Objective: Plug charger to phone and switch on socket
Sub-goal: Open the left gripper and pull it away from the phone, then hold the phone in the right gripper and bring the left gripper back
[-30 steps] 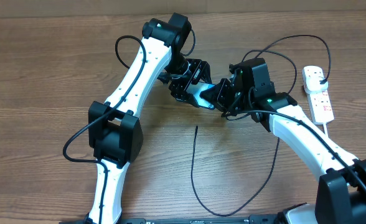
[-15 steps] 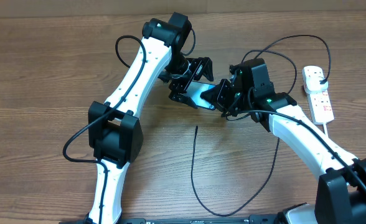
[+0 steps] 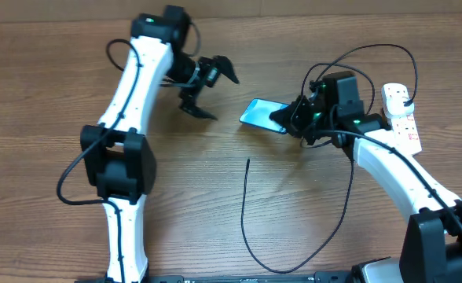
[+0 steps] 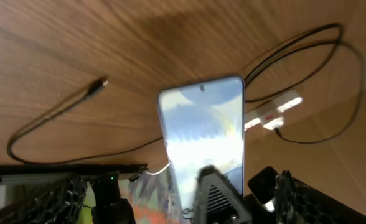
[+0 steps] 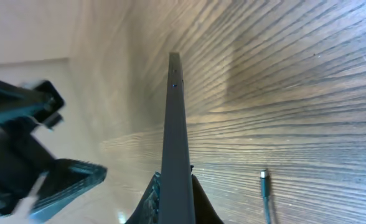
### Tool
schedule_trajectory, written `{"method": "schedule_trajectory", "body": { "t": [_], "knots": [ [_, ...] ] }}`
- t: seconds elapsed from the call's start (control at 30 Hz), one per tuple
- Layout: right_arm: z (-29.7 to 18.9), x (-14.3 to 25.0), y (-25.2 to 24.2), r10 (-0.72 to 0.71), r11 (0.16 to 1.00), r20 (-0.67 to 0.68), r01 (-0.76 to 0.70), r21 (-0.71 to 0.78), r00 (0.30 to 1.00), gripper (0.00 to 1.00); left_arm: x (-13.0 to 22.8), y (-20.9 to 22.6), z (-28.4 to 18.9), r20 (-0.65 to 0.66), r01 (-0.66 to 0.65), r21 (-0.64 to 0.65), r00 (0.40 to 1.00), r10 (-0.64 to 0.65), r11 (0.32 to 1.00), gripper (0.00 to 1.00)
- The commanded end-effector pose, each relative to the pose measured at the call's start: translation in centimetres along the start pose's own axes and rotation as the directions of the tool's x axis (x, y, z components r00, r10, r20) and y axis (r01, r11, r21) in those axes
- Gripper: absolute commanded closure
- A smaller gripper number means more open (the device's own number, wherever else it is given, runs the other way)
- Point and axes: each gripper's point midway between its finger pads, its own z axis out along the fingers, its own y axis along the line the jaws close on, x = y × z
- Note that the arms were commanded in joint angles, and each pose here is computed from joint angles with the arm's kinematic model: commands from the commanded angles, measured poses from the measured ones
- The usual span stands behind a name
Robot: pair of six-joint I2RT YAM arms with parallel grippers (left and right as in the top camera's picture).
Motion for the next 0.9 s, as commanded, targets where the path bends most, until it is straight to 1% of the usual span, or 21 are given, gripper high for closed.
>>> {"method": "schedule_trajectory", "body": {
  "t": [0.0,0.07,0.13,0.23,0.3,0.5,0.7,0.8,0.87],
  "knots": [
    [-1.2,-0.6,2.3,0.076,0.990,-0.048,-0.081,-0.114,0.996,0.96,0.3,-0.7,-1.3,-0.009,-0.126,0.047,0.992,0.126,0.991,0.00],
    [-1.6,-1.0,2.7,0.121,0.981,-0.058,-0.128,-0.143,0.991,0.96,0.1,-1.1,-1.4,-0.004,-0.137,0.065,0.990,0.138,0.988,0.00],
    [-1.9,-1.5,2.9,0.161,0.973,-0.060,-0.169,-0.160,0.985,0.96,0.1,-2.1,-1.5,-0.003,-0.177,0.108,0.984,0.179,0.978,0.00],
    [-2.2,-2.1,3.2,0.216,0.959,-0.055,-0.223,-0.176,0.975,0.96,0.4,-4.6,-1.7,0.006,-0.260,0.200,0.964,0.264,0.945,0.00],
    [-2.4,-2.4,3.4,0.239,0.951,-0.054,-0.245,-0.188,0.970,0.96,0.4,-5.4,-1.7,0.016,-0.274,0.224,0.960,0.278,0.935,0.00],
    [-3.1,-3.9,4.7,0.250,0.934,-0.029,-0.249,-0.257,0.968,0.96,0.1,-6.7,-2.0,0.050,-0.315,0.264,0.948,0.314,0.912,0.00],
    [-3.9,-5.1,6.3,0.259,0.912,-0.007,-0.247,-0.328,0.966,0.96,0.6,-8.5,-2.5,0.060,-0.380,0.332,0.922,0.383,0.863,0.00],
    [-4.1,-5.4,7.0,0.303,0.890,-0.020,-0.290,-0.353,0.953,0.96,1.1,-9.3,-2.7,0.063,-0.411,0.361,0.906,0.418,0.837,0.00],
    [-4.3,-5.6,7.3,0.331,0.874,-0.030,-0.319,-0.366,0.943,0.96,1.3,-9.5,-2.7,0.061,-0.413,0.370,0.904,0.423,0.832,0.00]
  ]
}}
